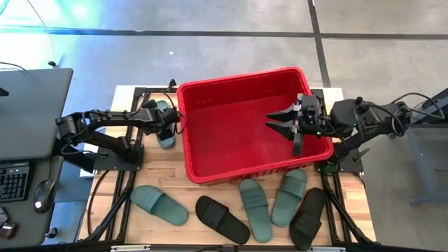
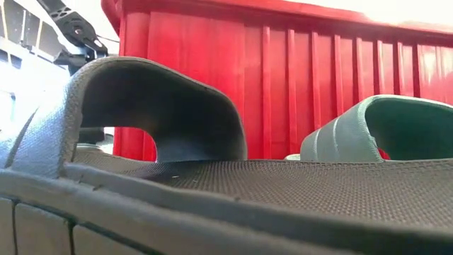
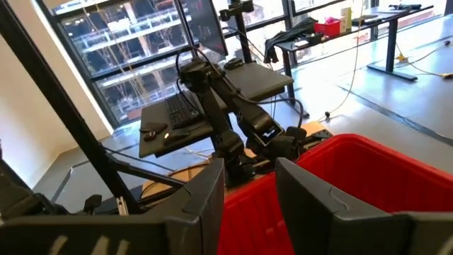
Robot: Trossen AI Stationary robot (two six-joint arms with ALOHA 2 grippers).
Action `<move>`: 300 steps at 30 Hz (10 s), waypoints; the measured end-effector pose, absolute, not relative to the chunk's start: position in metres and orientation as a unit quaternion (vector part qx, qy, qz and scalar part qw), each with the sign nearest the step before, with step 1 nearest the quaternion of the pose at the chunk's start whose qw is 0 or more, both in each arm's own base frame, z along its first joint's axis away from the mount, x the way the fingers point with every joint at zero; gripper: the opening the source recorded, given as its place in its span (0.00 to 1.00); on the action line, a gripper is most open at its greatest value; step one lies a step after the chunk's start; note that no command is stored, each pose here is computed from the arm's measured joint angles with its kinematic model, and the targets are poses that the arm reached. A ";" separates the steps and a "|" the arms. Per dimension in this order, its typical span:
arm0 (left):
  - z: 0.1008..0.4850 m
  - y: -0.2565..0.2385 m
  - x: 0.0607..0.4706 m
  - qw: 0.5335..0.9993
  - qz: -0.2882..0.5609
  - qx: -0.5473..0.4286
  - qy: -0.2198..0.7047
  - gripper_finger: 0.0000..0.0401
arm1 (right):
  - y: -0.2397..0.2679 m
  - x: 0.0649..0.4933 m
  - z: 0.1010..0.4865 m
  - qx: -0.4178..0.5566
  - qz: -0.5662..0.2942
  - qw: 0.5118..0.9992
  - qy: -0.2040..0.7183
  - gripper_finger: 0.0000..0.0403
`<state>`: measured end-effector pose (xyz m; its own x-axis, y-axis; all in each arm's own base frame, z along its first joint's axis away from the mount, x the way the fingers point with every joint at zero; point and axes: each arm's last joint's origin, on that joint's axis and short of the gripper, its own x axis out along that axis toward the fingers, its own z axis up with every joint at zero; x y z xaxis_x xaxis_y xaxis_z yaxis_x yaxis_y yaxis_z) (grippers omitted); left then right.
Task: Pick and place slides into bin
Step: Put the green slipper into the red bin, then adjust the red bin on the table, then put the green slipper into the red bin
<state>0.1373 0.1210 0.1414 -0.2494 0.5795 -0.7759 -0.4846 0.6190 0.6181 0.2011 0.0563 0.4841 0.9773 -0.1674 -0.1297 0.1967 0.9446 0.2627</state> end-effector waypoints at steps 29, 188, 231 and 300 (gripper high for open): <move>0.329 0.119 0.151 0.634 0.444 0.037 0.633 0.00 | 0.060 0.212 0.479 0.155 -0.094 0.982 0.062 0.29; 0.219 -0.293 0.275 0.716 0.009 -0.158 0.680 0.12 | 0.203 0.289 0.270 0.078 0.364 0.826 0.423 0.51; 0.220 -0.292 0.280 0.749 0.075 -0.191 0.631 0.12 | 0.211 0.300 0.176 -0.051 0.017 0.820 0.570 0.04; 0.215 -0.294 0.288 0.768 0.099 -0.211 0.597 0.12 | -0.136 0.386 0.155 -0.077 -0.310 0.811 0.490 0.00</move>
